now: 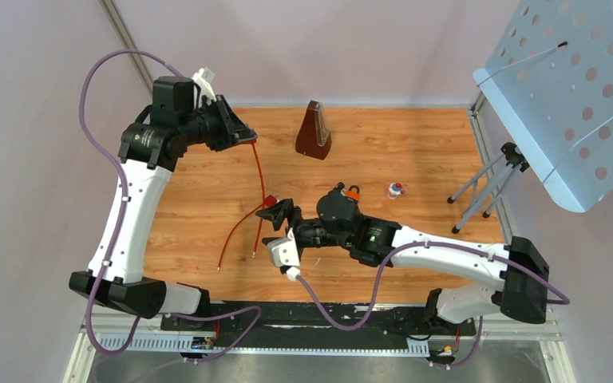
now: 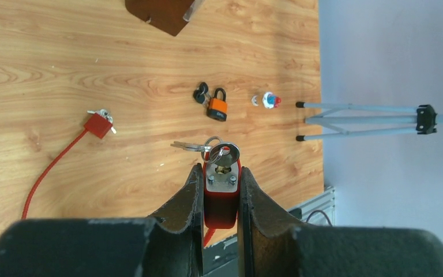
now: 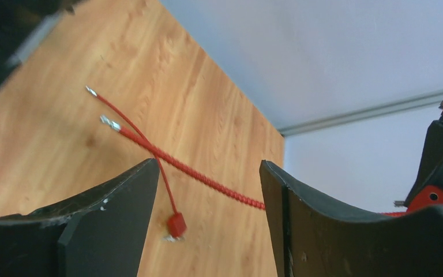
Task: Lock with the key
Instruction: Pick up the lock from the center of the board.
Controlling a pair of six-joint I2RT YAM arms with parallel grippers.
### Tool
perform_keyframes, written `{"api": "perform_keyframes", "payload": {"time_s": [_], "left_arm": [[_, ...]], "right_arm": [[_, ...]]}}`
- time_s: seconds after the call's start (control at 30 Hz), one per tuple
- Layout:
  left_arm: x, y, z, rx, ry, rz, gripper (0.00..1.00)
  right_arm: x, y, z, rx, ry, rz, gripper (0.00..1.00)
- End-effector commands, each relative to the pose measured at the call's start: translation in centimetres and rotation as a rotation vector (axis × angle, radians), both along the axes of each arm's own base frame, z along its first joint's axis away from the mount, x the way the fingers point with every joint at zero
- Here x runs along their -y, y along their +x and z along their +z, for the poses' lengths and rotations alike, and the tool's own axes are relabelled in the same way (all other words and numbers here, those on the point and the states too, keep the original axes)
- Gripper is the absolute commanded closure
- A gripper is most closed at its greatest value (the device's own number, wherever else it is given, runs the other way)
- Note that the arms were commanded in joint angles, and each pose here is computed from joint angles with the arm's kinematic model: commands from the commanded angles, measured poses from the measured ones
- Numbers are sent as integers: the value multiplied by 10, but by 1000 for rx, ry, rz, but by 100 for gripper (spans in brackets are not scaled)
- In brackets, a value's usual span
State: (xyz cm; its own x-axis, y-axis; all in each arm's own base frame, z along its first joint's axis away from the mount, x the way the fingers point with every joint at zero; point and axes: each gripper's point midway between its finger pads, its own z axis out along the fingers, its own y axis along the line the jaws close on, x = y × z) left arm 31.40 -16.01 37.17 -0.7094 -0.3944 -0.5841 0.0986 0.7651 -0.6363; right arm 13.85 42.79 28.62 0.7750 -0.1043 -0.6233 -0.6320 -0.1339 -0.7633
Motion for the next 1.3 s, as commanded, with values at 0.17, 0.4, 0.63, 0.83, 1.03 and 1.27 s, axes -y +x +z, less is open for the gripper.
{"api": "perform_keyframes", "payload": {"time_s": [0.17,0.4,0.63,0.83,1.03,1.27], "left_arm": [[6,-10,12,30,0,-84,100],[8,-14,10,19,-14,-89,100],[9,-11,8,14,-18,-90,100],[10,-10,10,43,-31,-90,100],[10,-17,29,246,-95,-90,100],[2,-26,55,433,-166,-26,100]], "right_arm": [[-8,37,-3,394,9,-97,32],[-23,26,-4,408,46,-36,39],[-31,3,-9,336,25,44,62],[-32,-7,1,98,31,46,98],[-30,3,28,-358,52,-18,100],[-33,37,27,-684,59,-177,100]]}}
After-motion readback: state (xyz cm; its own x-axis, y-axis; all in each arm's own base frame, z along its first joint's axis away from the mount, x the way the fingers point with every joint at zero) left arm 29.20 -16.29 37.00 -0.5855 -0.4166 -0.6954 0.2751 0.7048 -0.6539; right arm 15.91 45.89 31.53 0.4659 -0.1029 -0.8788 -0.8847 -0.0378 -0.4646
